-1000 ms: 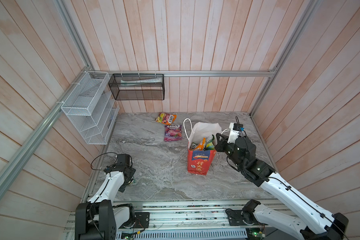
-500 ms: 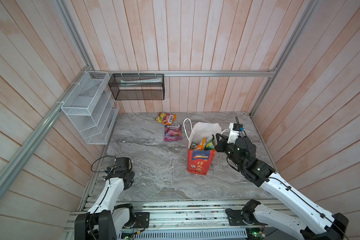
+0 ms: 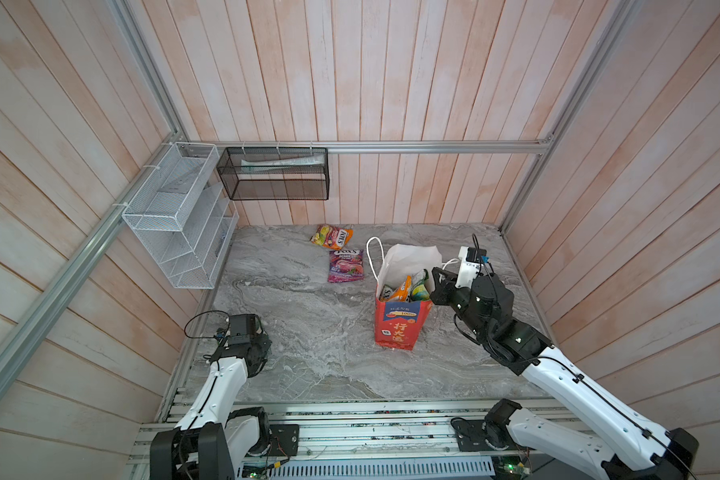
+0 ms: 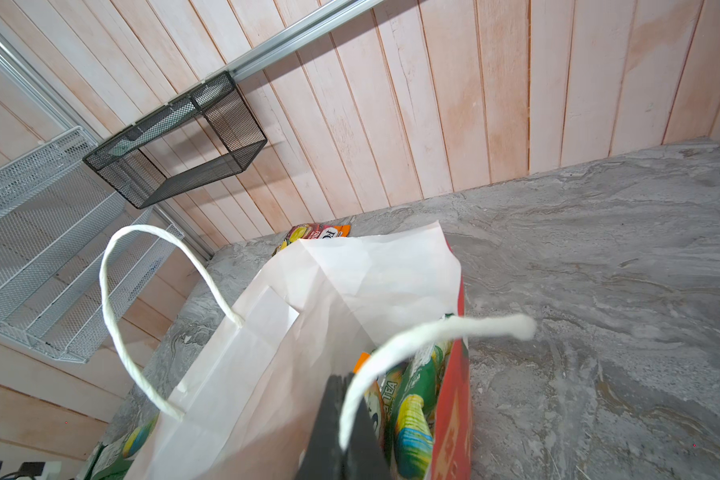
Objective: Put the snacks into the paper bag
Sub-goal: 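Close the left gripper on the green Spring Tea packet, then lift the green packet with the left gripper toward the bag opening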
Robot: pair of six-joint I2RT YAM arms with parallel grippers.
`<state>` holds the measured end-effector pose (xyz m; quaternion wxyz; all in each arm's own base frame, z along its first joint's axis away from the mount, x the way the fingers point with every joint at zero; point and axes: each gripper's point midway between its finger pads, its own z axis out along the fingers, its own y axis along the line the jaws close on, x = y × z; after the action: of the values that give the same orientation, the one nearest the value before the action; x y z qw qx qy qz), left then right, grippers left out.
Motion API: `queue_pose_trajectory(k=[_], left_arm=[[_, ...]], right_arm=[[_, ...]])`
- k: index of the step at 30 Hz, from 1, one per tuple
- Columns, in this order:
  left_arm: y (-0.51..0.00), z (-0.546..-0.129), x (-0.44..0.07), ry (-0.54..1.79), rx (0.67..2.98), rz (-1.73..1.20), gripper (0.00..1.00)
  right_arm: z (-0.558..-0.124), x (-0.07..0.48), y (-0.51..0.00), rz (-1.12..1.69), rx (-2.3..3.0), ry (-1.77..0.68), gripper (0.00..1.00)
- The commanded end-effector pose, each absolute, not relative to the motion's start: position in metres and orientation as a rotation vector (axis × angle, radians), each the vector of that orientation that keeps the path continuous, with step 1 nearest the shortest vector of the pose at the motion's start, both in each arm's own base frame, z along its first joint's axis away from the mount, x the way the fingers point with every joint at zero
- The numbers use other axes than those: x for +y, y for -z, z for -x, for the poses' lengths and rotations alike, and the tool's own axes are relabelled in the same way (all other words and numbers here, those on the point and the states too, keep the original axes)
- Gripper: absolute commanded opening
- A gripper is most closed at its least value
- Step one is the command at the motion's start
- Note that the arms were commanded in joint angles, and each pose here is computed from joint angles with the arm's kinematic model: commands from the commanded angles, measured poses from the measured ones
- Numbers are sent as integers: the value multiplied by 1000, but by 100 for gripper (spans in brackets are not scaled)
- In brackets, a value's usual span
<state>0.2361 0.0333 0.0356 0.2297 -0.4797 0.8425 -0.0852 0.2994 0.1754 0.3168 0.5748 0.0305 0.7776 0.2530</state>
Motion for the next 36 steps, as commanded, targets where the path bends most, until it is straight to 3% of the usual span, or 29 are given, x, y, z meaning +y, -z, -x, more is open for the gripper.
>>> queue_pose_trajectory(k=[1, 5, 14, 27, 36], left_arm=[[-54, -256, 4, 470, 2344, 1117, 0], [-86, -266, -28, 655, 2307, 894, 0], [-177, -263, -74, 794, 2151, 584, 0], [-243, -275, -147, 879, 2164, 296, 0], [-346, -261, -192, 929, 2014, 121, 0]], right_arm=[[-297, 175, -324, -55, 1797, -600, 0], [-297, 178, -325, -37, 1803, -609, 0], [-296, 178, -327, -25, 1796, -607, 0], [-297, 178, -326, -20, 1799, -593, 0], [-297, 181, -327, -5, 1805, -600, 0]])
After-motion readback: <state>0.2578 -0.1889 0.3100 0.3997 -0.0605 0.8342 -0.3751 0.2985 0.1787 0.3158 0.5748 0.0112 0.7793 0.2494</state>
